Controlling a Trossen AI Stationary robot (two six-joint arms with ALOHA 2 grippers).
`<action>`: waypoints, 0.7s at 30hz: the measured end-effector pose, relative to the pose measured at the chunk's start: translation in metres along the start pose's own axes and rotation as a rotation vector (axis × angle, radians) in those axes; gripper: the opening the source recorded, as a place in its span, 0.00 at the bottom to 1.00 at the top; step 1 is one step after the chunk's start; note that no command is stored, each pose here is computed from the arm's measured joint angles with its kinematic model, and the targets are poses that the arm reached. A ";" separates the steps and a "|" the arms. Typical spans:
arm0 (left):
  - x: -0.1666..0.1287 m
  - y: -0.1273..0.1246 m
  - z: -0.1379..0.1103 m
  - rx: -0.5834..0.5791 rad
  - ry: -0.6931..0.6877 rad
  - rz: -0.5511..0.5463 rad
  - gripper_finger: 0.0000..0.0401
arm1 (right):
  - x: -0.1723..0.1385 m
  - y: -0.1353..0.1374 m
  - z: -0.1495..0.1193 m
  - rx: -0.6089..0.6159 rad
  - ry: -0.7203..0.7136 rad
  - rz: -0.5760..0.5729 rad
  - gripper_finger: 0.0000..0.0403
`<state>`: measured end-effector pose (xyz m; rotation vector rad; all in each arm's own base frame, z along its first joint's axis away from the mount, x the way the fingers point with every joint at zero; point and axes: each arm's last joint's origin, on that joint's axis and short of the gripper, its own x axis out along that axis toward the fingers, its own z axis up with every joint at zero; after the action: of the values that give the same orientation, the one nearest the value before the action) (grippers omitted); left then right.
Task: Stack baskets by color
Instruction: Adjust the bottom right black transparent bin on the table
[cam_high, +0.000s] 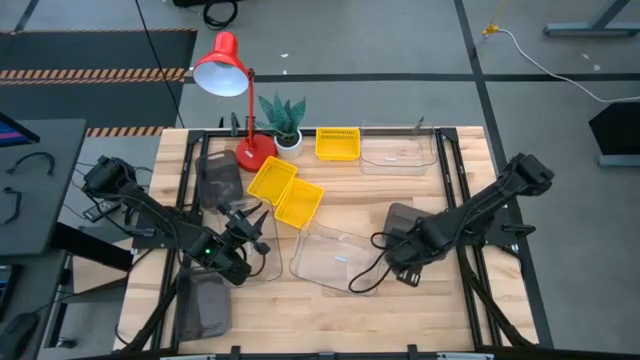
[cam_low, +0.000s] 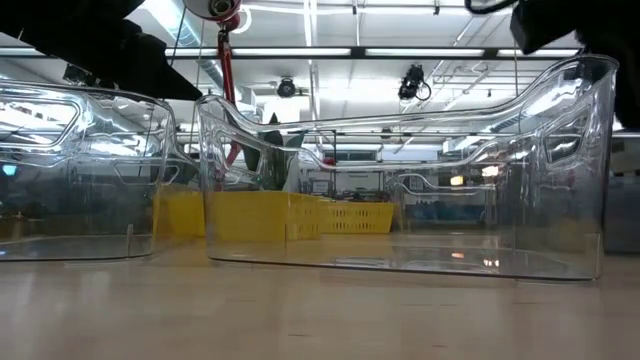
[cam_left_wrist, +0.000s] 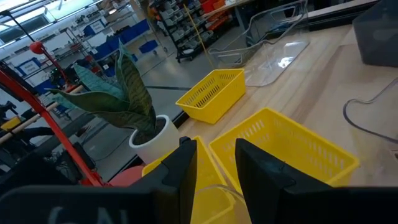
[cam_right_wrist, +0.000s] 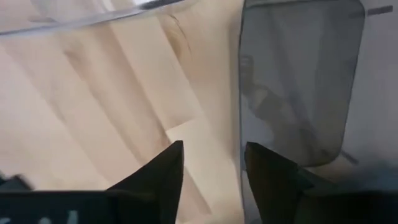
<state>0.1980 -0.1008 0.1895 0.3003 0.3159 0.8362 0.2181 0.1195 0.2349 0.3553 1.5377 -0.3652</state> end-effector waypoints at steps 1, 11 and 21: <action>0.000 0.000 0.000 0.000 0.000 0.000 0.29 | 0.004 0.002 0.002 -0.013 0.010 -0.011 0.46; 0.000 0.000 0.000 0.001 0.000 0.000 0.29 | 0.057 -0.010 0.008 -0.017 0.183 -0.110 0.48; 0.000 0.000 0.000 0.002 0.000 0.000 0.29 | 0.092 -0.035 0.011 0.147 0.198 -0.059 0.14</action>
<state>0.1981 -0.1007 0.1897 0.3019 0.3171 0.8361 0.2130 0.0825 0.1429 0.4728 1.7227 -0.5034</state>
